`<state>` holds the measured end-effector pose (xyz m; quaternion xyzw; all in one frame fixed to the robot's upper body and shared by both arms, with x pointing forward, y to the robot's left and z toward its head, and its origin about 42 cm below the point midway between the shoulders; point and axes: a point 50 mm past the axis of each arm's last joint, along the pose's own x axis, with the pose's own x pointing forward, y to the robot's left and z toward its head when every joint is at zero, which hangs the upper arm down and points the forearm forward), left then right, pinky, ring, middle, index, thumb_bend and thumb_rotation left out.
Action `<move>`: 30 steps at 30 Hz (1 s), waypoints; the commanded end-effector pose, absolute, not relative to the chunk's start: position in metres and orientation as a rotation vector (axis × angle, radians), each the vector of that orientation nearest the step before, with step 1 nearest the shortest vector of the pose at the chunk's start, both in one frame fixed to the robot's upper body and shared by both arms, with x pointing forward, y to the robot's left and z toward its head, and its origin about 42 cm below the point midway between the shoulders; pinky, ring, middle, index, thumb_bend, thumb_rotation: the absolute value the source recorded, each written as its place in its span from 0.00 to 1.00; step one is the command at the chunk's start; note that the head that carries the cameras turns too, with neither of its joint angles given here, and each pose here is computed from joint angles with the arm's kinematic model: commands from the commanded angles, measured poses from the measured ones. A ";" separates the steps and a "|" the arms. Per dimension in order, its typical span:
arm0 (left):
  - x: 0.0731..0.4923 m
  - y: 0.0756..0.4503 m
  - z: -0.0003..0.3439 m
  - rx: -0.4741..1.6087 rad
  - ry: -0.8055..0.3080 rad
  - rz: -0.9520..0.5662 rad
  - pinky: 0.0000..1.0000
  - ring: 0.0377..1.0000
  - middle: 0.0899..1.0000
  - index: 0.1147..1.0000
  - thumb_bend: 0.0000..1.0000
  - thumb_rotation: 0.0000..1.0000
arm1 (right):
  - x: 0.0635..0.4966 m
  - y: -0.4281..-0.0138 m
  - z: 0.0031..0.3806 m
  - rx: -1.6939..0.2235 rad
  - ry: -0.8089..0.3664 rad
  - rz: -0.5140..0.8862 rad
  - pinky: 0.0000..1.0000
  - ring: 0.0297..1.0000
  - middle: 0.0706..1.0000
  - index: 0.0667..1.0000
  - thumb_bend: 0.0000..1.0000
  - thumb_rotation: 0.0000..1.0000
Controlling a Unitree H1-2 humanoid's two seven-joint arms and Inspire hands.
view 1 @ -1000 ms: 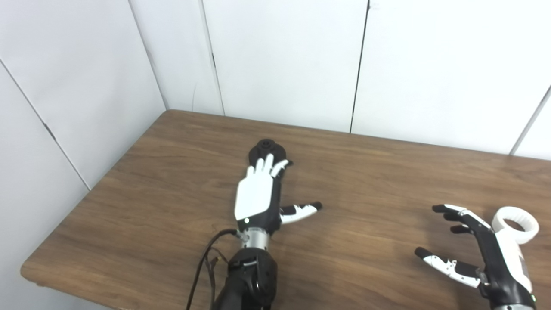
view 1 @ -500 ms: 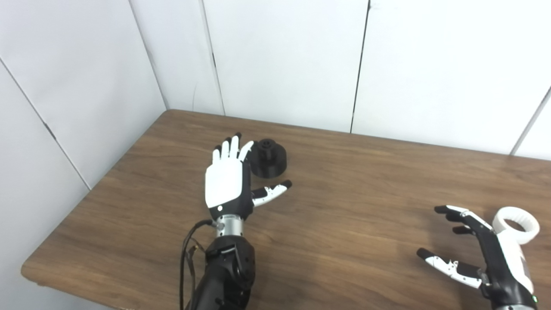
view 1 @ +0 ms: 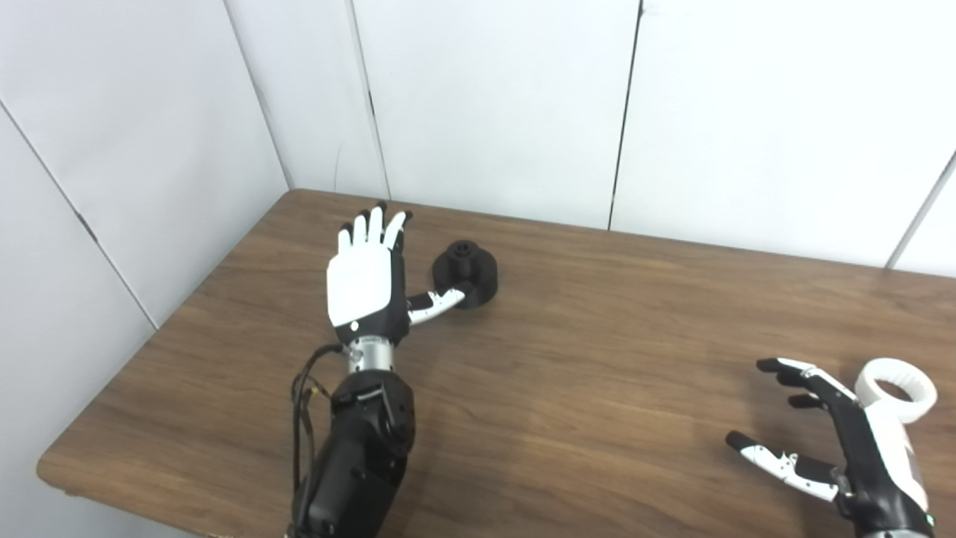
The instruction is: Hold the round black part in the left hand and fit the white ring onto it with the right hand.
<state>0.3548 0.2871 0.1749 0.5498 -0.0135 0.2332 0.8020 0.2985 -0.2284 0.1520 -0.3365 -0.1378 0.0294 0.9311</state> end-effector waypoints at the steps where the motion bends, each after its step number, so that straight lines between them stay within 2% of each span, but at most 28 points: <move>1: 0.372 0.294 0.197 1.200 -0.082 0.479 1.00 1.00 1.00 0.87 1.00 0.52 | 0.305 -0.226 0.172 -0.677 -0.374 0.044 0.68 0.76 0.77 0.70 0.70 0.20; 5: 0.389 0.303 0.192 1.196 -0.042 0.386 1.00 1.00 1.00 0.84 1.00 0.51 | 0.305 -0.228 0.172 -0.677 -0.381 0.044 0.67 0.76 0.77 0.70 0.70 0.19; 10: 0.403 0.311 0.181 1.229 0.010 0.321 1.00 1.00 1.00 0.84 1.00 0.57 | 0.303 -0.229 0.173 -0.678 -0.394 0.041 0.66 0.75 0.77 0.70 0.69 0.21; 24: 0.411 0.311 0.171 1.270 0.085 0.250 1.00 1.00 1.00 0.83 1.00 0.61 | 0.302 -0.233 0.176 -0.690 -0.407 0.027 0.65 0.75 0.77 0.70 0.69 0.25; 30: 0.413 0.310 0.168 1.276 0.091 0.253 1.00 1.00 1.00 0.83 1.00 0.61 | 0.301 -0.236 0.176 -0.681 -0.422 0.034 0.66 0.76 0.78 0.69 0.68 0.23</move>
